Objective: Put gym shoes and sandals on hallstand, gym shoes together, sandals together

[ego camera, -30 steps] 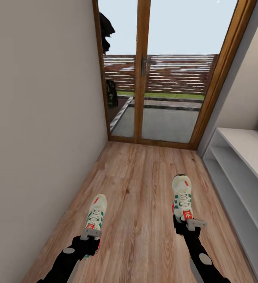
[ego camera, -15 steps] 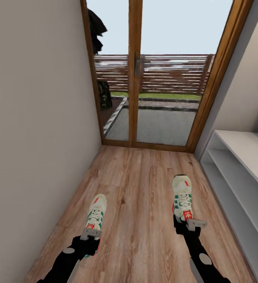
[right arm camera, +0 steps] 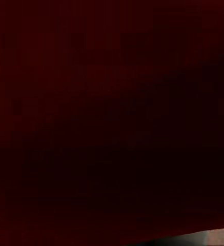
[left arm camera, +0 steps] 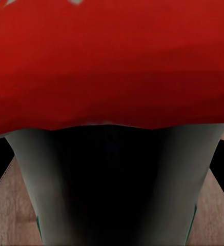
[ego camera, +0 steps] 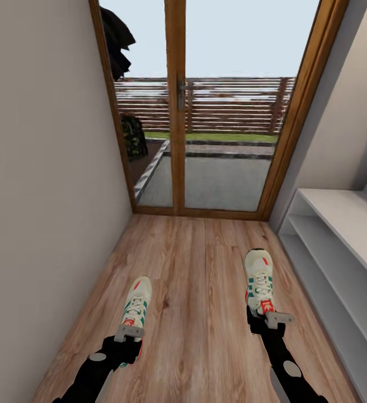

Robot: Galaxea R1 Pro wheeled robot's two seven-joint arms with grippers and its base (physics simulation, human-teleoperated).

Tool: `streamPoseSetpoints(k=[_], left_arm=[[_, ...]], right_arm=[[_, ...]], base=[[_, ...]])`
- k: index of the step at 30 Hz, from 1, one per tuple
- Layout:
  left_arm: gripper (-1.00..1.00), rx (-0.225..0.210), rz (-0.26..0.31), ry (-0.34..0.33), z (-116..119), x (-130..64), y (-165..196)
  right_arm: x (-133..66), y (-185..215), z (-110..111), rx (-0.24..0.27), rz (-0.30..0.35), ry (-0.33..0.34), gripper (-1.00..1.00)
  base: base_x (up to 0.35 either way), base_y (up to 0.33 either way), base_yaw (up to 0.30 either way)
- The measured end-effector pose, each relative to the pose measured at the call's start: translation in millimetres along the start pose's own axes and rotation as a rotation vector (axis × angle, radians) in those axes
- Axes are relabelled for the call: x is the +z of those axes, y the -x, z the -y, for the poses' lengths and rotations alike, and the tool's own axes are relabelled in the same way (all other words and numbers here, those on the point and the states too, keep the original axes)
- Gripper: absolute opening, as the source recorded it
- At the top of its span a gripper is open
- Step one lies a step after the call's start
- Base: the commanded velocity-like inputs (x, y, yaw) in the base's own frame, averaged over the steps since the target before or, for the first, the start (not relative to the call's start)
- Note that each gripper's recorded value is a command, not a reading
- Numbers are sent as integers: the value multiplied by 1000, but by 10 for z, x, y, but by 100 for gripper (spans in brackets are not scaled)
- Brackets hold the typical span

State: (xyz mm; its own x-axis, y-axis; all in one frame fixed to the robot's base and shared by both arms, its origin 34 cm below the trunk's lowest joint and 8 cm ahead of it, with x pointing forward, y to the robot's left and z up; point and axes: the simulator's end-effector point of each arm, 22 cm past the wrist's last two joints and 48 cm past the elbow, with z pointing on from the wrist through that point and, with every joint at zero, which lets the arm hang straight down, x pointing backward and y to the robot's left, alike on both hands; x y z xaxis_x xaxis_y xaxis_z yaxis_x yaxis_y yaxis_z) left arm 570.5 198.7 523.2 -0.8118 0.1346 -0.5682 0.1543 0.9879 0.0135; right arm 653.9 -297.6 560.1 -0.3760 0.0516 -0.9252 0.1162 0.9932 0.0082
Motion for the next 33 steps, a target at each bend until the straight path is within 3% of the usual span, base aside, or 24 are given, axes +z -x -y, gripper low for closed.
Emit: streamPoseSetpoints(k=[14,17,21,33], left_arm=[[-100,0,0,0,1,0,0],[-100,-16,-18,-1,-19,11,-163],[-100,-35,-62,12,-90,9,-420],[-100,15,-164,-21,114,38,-721]], right_arm=[[1,-2,-6,-1,-1,2,-100],[38,-27,-171,2,-20,29,-100],[39,-31,-134,2,-21,23,-100],[-139,-365,-81,2,-53,16,-100]], base=[[303,113,0],[0,0,0],[0,0,0],[0,0,0]])
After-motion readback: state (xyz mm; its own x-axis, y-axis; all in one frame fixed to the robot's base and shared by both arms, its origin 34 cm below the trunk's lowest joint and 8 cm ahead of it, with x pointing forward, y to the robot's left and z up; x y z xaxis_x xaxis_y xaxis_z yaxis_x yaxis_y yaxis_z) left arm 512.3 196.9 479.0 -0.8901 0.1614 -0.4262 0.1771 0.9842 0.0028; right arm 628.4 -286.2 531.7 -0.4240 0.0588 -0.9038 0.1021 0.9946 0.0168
